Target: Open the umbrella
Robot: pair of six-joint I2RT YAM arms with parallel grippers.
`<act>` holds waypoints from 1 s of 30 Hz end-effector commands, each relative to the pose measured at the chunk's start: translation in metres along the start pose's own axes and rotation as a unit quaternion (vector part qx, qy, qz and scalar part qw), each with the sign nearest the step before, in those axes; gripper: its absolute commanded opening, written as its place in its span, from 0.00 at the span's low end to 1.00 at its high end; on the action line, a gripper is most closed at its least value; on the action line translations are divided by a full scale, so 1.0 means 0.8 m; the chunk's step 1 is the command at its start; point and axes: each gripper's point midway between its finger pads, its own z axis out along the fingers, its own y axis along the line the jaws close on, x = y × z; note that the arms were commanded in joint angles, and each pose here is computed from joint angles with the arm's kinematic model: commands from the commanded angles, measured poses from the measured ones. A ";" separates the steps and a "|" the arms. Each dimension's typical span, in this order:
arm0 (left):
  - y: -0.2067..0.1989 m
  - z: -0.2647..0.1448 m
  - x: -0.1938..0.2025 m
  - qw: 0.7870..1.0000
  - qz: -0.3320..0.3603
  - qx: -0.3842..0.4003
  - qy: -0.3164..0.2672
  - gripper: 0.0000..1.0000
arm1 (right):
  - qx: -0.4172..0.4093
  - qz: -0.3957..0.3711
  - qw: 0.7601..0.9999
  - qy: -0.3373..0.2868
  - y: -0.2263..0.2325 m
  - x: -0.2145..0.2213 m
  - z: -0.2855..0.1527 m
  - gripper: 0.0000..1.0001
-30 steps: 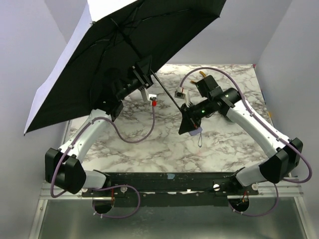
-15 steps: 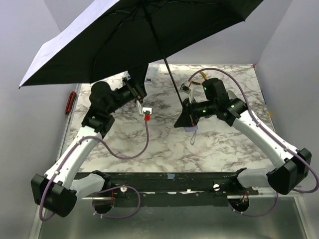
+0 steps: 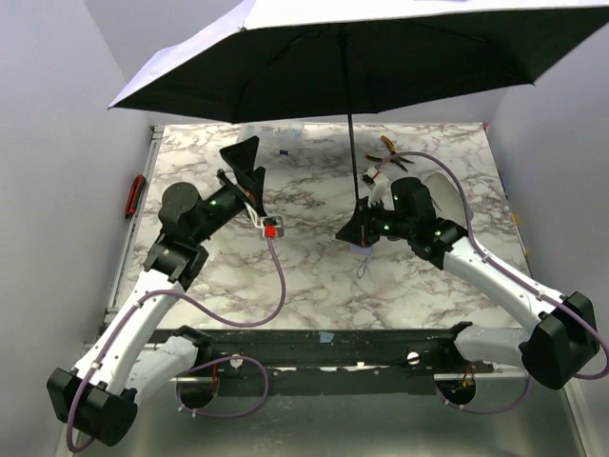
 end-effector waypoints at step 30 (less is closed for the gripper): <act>-0.136 -0.084 0.085 0.753 -0.599 0.029 0.271 0.98 | 0.197 0.012 0.968 -0.153 -0.139 0.016 -0.015 0.07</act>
